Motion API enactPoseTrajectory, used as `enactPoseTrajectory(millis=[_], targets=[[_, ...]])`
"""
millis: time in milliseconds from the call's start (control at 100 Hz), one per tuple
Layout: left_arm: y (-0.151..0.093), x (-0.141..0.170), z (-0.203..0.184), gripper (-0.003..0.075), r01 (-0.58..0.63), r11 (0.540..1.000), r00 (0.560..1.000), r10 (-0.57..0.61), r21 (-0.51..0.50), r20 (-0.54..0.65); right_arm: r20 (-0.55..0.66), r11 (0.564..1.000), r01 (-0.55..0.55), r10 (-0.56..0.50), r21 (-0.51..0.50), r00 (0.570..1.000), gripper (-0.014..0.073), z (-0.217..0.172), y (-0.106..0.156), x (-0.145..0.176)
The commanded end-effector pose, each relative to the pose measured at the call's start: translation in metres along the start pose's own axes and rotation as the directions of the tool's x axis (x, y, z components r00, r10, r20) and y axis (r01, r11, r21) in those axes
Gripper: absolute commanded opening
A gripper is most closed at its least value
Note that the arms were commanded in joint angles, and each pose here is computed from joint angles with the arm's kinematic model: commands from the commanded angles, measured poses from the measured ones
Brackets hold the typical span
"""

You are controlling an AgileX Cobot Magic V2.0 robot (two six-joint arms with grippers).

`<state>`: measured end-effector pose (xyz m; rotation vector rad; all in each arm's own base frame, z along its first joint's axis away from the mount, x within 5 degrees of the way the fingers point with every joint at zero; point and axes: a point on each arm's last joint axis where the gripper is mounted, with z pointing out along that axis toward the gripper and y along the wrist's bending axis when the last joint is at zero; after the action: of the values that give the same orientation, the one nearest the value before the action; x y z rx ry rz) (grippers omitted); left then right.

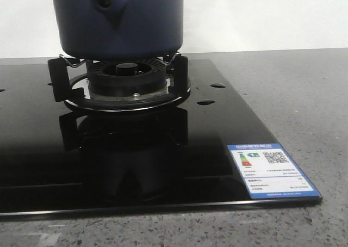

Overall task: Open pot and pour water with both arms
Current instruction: 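Tilt the cup over the open pot with the right gripper to pour water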

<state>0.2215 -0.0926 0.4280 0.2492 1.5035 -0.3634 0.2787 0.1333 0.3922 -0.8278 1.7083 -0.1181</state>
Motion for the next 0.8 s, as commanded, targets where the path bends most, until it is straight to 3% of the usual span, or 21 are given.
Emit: enactPoseTrajectory(millis=[0,240,490,790], targets=[[0.004,-0.028,-0.010,0.0358,0.003,0.999,0.988,0.004,-0.042,0.153,0.121,0.994,0.092,-0.098,0.053,0.988,0.0307,-0.007,-0.007,-0.031],[0.004,-0.028,-0.010,0.0358,0.003,0.999,0.988,0.004,-0.042,0.153,0.044,0.937,0.343,-0.346,0.072,0.937,0.0307,0.019,0.010,-0.047],[0.004,-0.028,-0.010,0.0358,0.003,0.999,0.988,0.004,-0.042,0.153,0.001,0.778,0.613,-0.619,0.137,0.785,0.0307,0.033,0.022,-0.051],[0.004,-0.028,-0.010,0.0358,0.002,0.999,0.988,0.004,-0.042,0.153,-0.067,0.589,0.786,-0.790,0.189,0.609,0.0307,0.045,0.023,-0.049]])
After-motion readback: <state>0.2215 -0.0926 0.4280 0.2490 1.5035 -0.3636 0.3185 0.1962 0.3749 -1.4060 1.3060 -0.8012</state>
